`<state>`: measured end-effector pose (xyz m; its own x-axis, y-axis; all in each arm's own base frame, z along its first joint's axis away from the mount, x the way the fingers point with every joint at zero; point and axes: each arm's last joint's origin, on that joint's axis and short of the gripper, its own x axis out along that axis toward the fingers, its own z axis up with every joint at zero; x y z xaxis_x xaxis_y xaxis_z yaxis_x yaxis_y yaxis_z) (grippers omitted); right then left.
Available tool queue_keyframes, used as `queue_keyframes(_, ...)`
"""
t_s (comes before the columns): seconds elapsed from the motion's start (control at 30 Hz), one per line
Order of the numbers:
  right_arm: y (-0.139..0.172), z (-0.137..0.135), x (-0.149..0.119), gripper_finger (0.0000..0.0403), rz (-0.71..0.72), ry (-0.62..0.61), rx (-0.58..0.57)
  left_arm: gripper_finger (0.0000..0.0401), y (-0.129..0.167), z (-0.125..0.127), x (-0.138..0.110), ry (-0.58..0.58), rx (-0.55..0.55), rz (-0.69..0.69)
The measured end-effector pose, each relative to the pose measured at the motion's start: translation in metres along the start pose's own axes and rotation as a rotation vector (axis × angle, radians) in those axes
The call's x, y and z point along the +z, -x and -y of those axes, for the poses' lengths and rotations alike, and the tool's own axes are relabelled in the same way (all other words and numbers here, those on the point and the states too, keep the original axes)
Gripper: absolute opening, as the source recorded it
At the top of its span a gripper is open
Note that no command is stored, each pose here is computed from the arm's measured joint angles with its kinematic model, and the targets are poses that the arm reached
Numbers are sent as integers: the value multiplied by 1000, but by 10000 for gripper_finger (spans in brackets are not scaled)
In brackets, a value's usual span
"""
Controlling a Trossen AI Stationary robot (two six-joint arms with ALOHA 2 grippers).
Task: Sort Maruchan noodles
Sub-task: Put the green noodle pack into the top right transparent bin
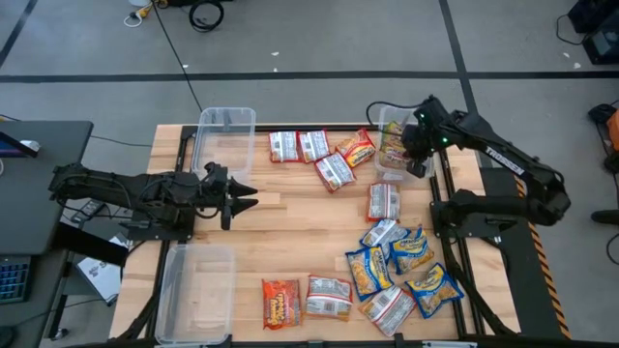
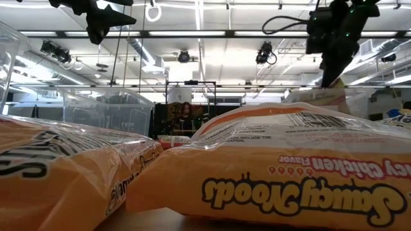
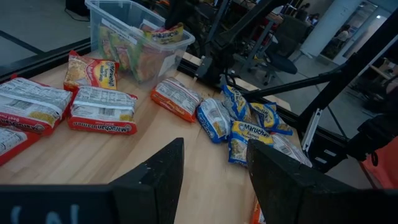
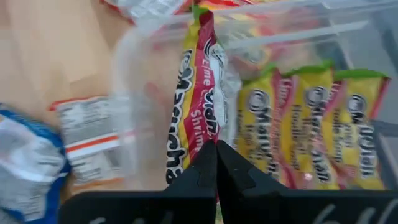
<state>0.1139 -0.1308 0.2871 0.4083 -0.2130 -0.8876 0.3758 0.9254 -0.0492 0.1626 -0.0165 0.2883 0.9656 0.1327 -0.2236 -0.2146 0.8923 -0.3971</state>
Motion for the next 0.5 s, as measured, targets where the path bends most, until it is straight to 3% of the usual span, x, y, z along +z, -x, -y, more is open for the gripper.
queue_keyframes(0.5, -20, 22, 1, 2, -165, -49, -158, 180, 0, 0, 0, 0, 0, 0)
